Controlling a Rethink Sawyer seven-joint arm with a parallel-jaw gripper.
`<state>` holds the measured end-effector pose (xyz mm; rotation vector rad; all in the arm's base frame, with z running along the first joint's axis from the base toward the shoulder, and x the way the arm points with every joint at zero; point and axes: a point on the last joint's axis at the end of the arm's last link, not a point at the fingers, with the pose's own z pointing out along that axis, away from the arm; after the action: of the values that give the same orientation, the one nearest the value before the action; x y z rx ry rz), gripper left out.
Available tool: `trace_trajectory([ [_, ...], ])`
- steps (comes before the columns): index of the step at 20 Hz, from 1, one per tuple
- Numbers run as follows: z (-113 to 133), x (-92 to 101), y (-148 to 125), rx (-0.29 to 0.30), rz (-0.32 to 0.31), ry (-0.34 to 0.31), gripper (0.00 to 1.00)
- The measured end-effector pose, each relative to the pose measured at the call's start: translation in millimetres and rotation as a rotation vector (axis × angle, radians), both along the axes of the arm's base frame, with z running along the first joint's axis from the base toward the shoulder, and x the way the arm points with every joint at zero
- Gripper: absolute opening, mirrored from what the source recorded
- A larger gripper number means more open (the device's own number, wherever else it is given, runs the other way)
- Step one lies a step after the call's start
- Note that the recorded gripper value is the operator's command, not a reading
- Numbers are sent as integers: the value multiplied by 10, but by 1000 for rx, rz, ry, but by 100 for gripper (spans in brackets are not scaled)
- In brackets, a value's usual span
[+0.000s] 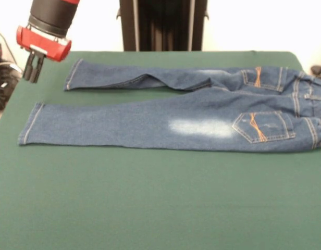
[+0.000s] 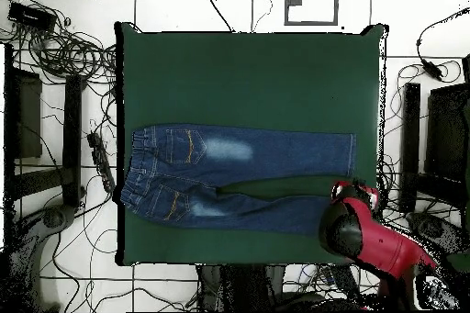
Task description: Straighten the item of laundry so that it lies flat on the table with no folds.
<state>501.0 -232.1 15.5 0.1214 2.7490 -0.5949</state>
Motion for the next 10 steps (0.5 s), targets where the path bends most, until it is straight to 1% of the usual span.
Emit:
trace_trajectory([
  [4, 33, -9, -28, 14, -20, 18, 0],
  [7, -10, -30, -51, 38, -40, 26, 0],
  [10, -74, -91, -63, 75, -76, 37, 0],
])
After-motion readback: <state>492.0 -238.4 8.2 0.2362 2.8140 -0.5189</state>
